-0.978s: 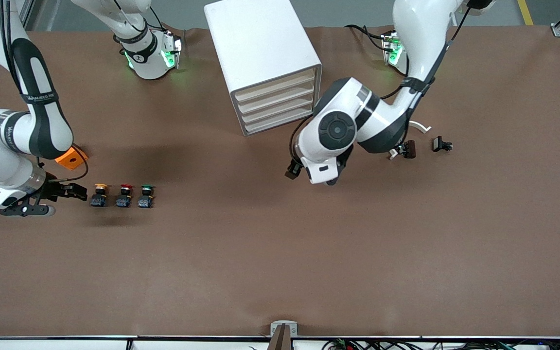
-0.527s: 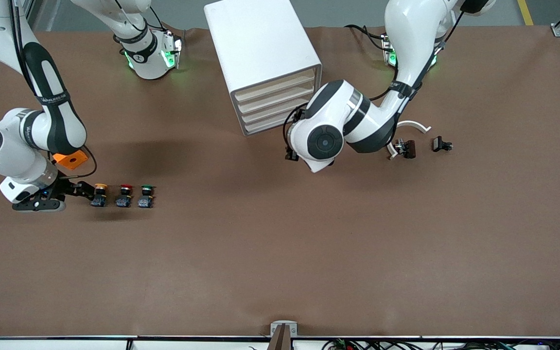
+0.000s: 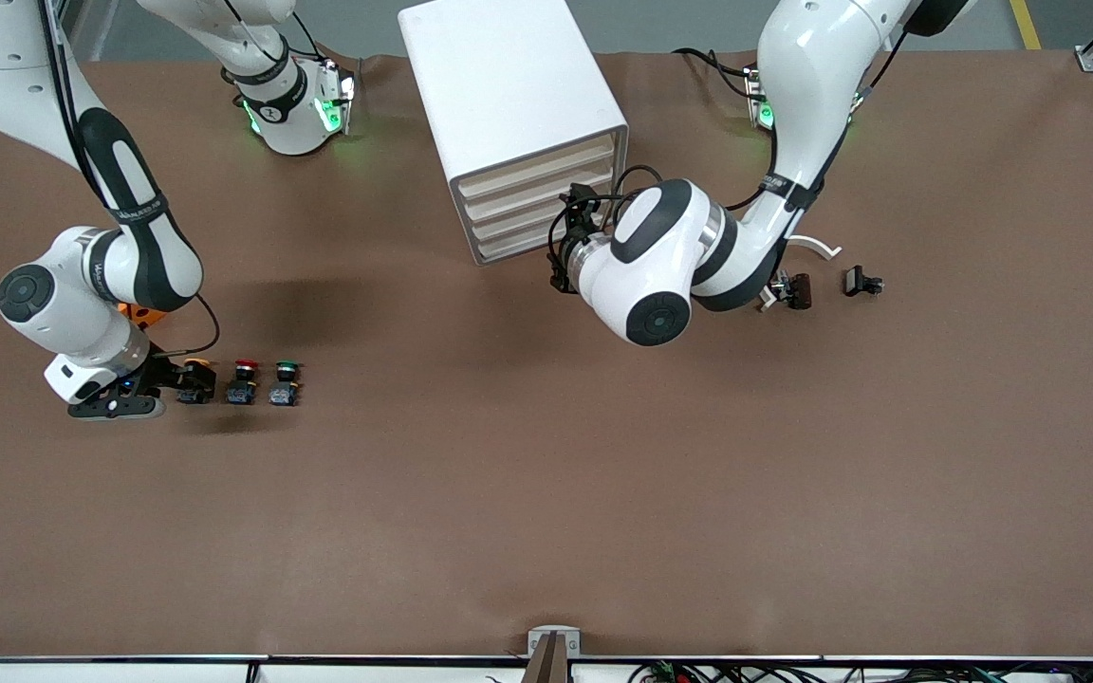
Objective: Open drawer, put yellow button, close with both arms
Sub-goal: 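Grasp the drawer handle with the left gripper while the right gripper lowers, then pull the drawer open with the left gripper while the right gripper grasps the button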
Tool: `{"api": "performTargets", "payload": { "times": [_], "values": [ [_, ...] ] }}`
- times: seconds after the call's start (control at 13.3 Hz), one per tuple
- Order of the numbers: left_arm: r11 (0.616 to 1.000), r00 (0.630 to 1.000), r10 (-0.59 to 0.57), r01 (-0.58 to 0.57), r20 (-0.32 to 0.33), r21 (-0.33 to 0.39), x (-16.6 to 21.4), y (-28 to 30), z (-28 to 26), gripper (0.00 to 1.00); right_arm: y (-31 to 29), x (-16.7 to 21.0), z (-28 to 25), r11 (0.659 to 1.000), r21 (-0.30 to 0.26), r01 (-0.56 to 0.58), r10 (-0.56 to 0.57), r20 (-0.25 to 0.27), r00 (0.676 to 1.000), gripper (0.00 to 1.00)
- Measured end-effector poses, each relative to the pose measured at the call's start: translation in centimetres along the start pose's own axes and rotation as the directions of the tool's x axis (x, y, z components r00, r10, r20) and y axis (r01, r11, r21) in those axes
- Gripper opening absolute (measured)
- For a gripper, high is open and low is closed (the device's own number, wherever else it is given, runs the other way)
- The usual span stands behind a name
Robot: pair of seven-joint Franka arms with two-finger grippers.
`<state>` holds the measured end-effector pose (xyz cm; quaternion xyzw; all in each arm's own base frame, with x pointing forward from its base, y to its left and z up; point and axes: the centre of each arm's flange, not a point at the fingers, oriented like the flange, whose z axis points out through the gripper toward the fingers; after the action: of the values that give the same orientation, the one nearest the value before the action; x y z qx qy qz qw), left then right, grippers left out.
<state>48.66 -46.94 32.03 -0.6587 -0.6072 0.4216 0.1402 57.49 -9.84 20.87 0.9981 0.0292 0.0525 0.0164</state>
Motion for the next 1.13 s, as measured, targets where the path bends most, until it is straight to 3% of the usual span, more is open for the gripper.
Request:
{"api": "performTargets", "payload": {
  "times": [0.23,0.45,0.98,1.13],
  "values": [
    [0.991,0.984,-0.068,0.048,0.164,0.124,0.7,2.7,2.0,1.0,0.2,-0.4,1.4,1.0,0.0,-0.005,0.005,0.014,1.0,1.0],
    [0.975,0.961,-0.139,0.09,0.238,0.204,3.0,5.4,2.9,1.0,0.5,-0.7,2.0,1.0,0.001,-0.011,0.011,0.025,1.0,1.0],
    [0.931,0.969,-0.182,0.114,0.17,0.348,2.4,3.8,4.8,1.0,1.3,-1.2,2.5,1.0,0.001,-0.027,0.027,0.036,0.999,1.0],
    [0.909,0.96,-0.238,0.167,0.145,0.383,2.6,3.8,5.2,1.0,1.3,-1.3,2.6,0.999,0.002,-0.036,0.036,0.041,0.999,1.0]
  ]
}}
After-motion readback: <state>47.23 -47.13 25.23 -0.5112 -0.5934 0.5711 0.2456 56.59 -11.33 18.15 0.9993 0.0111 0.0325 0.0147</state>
